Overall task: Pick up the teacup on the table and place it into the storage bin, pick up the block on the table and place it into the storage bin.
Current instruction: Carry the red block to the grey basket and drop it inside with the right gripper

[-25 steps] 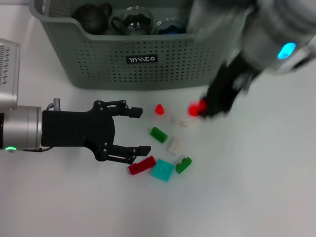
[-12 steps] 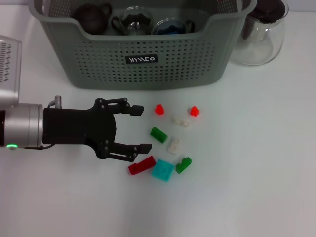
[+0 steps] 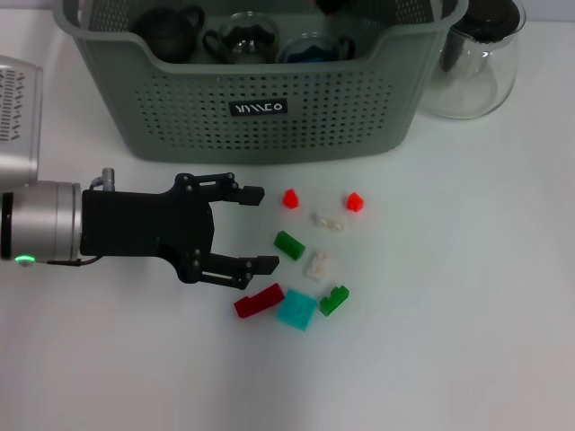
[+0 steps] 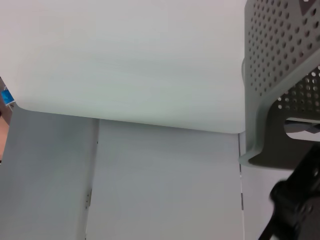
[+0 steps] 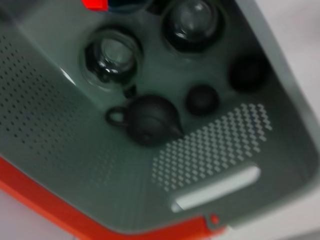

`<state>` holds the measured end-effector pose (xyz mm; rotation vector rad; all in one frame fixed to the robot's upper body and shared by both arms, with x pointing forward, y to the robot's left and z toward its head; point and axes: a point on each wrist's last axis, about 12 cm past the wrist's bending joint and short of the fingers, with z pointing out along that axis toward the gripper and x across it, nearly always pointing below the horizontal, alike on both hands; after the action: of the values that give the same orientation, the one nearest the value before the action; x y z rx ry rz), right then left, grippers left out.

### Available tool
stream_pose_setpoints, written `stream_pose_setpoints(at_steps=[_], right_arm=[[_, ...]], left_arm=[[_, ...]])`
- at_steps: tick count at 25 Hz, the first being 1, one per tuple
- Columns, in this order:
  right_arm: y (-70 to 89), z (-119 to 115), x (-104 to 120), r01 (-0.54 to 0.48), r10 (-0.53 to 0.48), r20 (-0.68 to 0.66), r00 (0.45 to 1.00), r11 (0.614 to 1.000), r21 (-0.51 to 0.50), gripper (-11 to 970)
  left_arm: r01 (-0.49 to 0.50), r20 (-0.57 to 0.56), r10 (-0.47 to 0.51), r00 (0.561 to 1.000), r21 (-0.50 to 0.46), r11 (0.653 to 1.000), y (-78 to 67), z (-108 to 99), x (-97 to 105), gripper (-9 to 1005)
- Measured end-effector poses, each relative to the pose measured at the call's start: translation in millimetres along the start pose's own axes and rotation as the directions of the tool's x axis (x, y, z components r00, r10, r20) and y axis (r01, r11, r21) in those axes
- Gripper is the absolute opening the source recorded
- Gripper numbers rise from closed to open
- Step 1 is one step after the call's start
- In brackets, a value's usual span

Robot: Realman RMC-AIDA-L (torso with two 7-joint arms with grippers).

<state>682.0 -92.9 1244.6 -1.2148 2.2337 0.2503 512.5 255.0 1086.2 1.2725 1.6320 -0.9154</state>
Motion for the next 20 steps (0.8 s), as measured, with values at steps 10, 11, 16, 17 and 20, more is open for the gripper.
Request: stream_pose_setpoints(at_steps=[10, 11, 16, 17, 20], right_arm=[[3.8, 15, 0, 0.031, -0.031, -0.012, 0.999, 0.997, 0.065, 392], [3.8, 15, 0, 0.032, -0.032, -0.011, 0.999, 0.997, 0.066, 414], [2.9, 8, -4, 0.030, -0.031, 0.018, 0.999, 0.997, 0.069, 701], [3.0, 3, -5, 0.025, -0.027, 0.035, 0.999, 0.998, 0.062, 735], [7.8, -25, -13, 0.030, -0.033, 0.138, 0.990, 0.999, 0.024, 802]], left_arm=[[0.049, -0.001, -0.049, 0.999, 0.005, 0.999, 1.2, 2, -2, 884], [0.056, -0.001, -0.056, 0.998, 0.004, 0.998, 1.4, 2, -2, 884], [0.070, -0.004, -0.070, 0.998, -0.001, 0.998, 2.2, 0, -1, 884], [0.070, -0.005, -0.070, 0.998, -0.002, 0.998, 2.0, -1, -1, 883], [0.070, -0.007, -0.070, 0.998, -0.001, 0.998, 1.5, -2, -1, 883]])
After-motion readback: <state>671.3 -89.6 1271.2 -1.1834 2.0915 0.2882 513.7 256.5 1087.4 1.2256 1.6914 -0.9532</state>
